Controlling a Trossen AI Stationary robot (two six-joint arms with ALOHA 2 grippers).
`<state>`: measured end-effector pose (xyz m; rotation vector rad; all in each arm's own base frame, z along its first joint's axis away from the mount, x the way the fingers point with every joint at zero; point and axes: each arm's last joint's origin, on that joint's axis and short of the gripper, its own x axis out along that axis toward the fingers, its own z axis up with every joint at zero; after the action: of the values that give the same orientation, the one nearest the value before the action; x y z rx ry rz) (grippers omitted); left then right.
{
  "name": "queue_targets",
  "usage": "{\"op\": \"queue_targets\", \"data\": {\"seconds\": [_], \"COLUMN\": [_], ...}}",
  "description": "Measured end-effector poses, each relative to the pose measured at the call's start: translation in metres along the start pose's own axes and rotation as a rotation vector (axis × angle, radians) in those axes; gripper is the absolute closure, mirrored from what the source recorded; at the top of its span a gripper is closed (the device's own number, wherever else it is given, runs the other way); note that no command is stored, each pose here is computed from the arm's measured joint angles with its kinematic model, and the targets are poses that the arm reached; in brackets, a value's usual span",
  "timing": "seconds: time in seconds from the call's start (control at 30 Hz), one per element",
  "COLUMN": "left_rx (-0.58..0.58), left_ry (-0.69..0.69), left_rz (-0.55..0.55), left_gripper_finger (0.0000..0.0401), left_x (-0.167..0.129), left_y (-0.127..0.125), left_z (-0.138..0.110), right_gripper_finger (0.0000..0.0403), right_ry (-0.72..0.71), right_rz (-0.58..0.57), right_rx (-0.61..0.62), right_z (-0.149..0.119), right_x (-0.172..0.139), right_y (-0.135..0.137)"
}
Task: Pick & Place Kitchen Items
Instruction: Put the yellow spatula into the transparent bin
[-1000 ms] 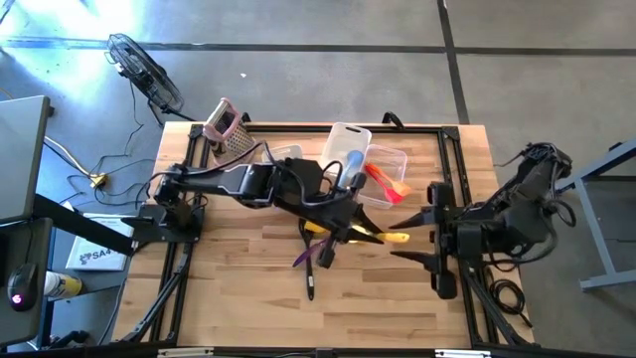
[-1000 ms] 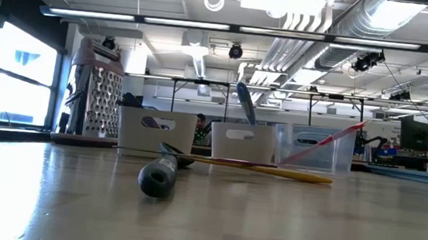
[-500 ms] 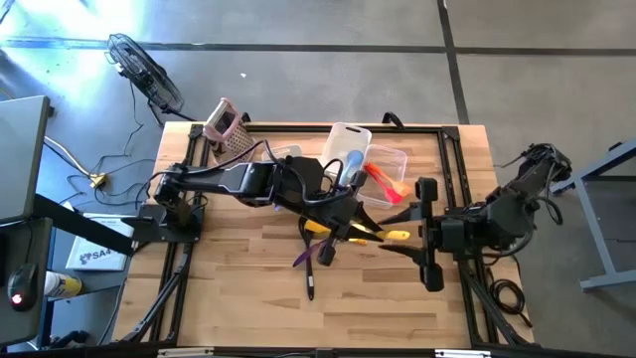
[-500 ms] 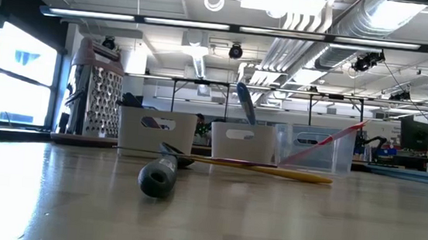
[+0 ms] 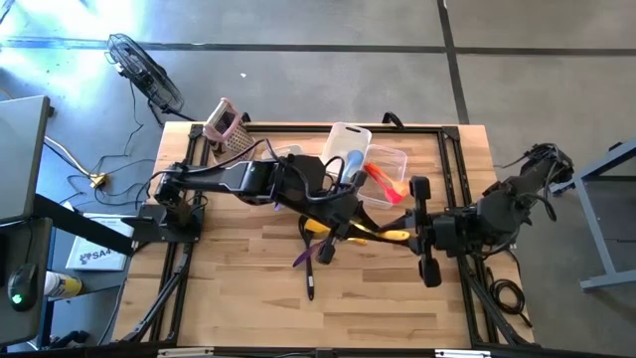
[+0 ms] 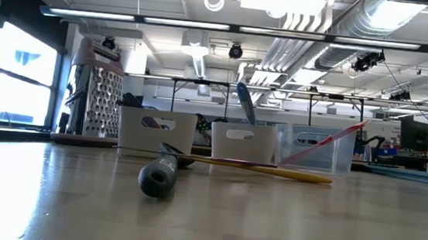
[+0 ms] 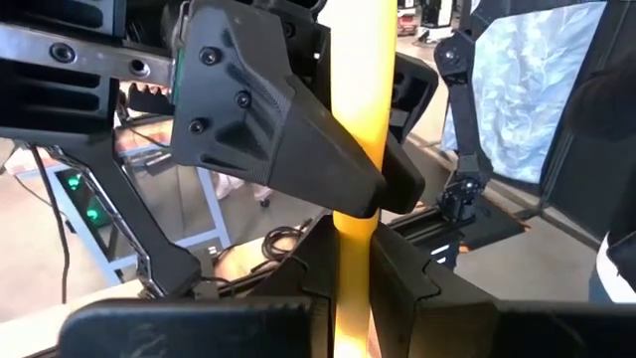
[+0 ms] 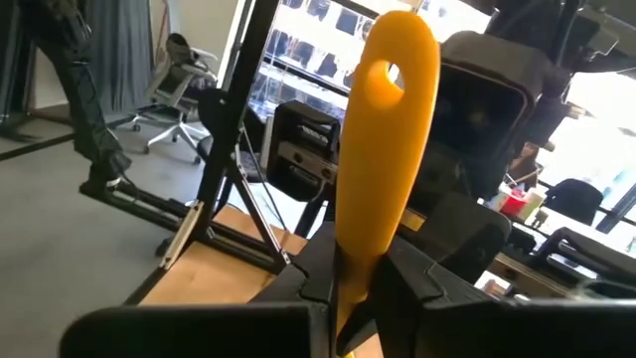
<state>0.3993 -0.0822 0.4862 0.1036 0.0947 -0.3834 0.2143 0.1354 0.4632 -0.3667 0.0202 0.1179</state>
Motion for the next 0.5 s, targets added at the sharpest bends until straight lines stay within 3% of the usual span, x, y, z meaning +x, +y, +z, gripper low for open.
{"op": "queue_targets", "data": {"seconds": [0.27, 0.5], "left_rx": [-0.004, -0.085], "left_ry": [0.004, 0.021], "left_rz": [-0.013, 0.139], "left_gripper_finger": [0.0369, 0.0263], "left_x": [-0.0002, -0.0002], "left_y": [0.0004, 0.0035], "left_z": [-0.0006, -0.0016], "right_gripper_finger": [0.0376, 0.0383], "right_ry": [0.010, 0.052], "right_rz": [0.013, 0.003], "right_rx": [-0.025, -0.030], "right_z": [-0.0018, -0.0048], "right_x": [0.0002, -0.0056], "right_y": [-0.0022, -0.0054]}}
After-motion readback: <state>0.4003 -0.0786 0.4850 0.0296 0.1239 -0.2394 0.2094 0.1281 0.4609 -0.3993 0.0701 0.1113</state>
